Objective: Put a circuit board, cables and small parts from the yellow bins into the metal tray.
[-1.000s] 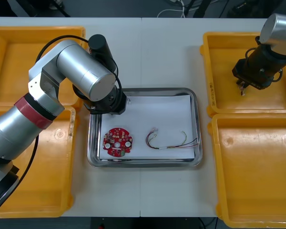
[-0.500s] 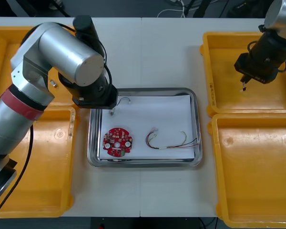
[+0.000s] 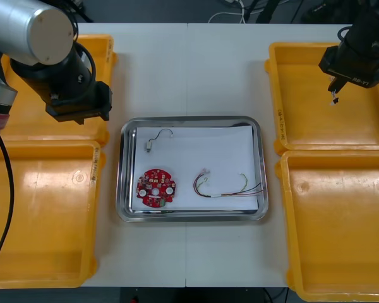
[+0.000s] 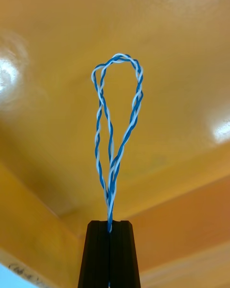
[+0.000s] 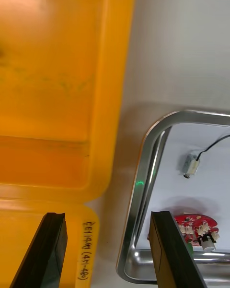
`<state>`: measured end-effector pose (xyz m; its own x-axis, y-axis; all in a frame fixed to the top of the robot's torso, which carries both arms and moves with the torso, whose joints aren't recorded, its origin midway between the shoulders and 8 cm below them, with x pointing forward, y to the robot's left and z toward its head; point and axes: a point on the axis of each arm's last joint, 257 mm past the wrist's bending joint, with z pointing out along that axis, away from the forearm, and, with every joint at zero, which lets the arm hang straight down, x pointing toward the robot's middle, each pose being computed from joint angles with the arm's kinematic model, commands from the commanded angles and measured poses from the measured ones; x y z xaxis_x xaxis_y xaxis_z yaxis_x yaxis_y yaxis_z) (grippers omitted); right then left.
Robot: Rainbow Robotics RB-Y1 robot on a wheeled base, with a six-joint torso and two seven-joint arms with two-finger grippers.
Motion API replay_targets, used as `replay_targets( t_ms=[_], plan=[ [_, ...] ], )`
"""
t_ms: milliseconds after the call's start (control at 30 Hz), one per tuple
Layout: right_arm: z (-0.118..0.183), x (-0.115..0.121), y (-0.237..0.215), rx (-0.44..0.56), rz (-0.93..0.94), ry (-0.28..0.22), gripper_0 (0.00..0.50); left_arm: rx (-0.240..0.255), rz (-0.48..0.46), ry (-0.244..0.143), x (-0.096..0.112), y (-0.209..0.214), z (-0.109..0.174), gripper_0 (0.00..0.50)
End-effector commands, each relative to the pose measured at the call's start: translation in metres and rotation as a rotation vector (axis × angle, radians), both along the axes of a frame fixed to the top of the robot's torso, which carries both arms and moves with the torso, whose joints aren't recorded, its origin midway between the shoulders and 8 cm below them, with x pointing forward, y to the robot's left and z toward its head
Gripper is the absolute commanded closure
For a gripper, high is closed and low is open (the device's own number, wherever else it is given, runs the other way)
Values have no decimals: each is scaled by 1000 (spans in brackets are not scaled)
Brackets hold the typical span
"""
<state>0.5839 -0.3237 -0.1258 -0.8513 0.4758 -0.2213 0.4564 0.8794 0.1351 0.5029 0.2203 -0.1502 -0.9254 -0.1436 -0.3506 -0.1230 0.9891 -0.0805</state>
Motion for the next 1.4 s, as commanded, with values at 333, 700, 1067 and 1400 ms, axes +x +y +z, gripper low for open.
replay_targets(
  t_ms=[333,700,1067,1400],
  plan=[
    [59,-22,-23,-132,194,-65,500,52,-2,-79,27,76,62,0],
    [79,-16,8,-203,497,-224,500,63,19,-150,70,106,59,0],
    [58,-44,65,-352,838,-292,500,55,18,-199,96,116,52,0],
    [31,-82,109,-420,1132,-257,500,68,-2,-207,107,117,34,0]
  ],
)
